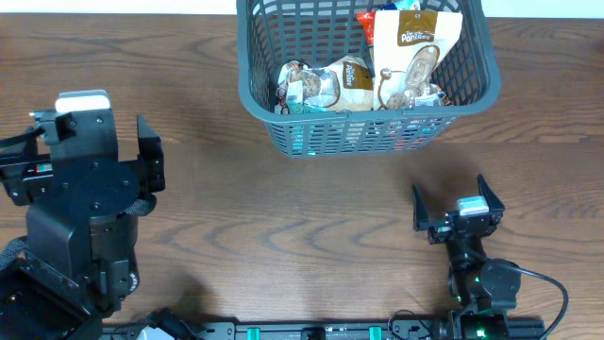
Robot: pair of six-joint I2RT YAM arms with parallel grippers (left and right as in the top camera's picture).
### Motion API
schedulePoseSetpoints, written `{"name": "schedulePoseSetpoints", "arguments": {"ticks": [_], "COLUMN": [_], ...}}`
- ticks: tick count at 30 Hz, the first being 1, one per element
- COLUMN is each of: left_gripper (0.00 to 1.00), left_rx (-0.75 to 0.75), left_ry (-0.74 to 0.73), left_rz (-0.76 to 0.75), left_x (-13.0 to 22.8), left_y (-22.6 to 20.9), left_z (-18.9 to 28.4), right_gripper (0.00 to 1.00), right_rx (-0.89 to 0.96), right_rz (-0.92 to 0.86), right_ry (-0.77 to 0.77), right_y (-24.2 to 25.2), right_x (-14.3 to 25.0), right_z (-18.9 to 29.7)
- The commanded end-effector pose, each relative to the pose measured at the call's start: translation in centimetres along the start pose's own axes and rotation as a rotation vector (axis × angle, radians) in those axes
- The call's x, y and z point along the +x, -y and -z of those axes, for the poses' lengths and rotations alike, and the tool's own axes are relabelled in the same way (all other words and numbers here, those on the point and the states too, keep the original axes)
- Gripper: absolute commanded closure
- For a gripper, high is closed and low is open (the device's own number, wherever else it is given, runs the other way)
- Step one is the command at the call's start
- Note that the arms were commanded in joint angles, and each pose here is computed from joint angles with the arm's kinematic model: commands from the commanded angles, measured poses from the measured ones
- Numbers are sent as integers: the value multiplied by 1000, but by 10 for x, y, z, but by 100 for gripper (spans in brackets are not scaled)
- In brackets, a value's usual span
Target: Pack container
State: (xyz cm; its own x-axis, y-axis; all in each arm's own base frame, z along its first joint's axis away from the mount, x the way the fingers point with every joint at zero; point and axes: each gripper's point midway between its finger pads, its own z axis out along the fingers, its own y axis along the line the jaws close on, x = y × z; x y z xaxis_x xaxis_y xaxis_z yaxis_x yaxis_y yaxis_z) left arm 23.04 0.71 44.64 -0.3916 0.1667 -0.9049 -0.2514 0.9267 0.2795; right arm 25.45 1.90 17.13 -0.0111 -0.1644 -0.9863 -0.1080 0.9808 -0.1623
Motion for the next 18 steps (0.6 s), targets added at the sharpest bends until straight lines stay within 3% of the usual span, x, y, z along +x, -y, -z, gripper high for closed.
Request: {"name": "schedulePoseSetpoints", "arguments": {"ticks": [1, 7, 18], "left_gripper": [1, 1, 1], "left_rx": [-12, -12, -12], "left_ry": [-4, -4, -4], "left_rz": [-12, -11, -12], "left_x": [1, 1, 1], "left_y": [-2, -2, -2], "left_z": [-1, -1, -1], "right_gripper": [1, 1, 1], "right_rx": [23, 4, 11], "right_rz": [5, -3, -2], "right_ry": [-48, -148, -148], "right_y": [2, -2, -1], "right_x": [13, 38, 38], "right_z": [1, 5, 5]}}
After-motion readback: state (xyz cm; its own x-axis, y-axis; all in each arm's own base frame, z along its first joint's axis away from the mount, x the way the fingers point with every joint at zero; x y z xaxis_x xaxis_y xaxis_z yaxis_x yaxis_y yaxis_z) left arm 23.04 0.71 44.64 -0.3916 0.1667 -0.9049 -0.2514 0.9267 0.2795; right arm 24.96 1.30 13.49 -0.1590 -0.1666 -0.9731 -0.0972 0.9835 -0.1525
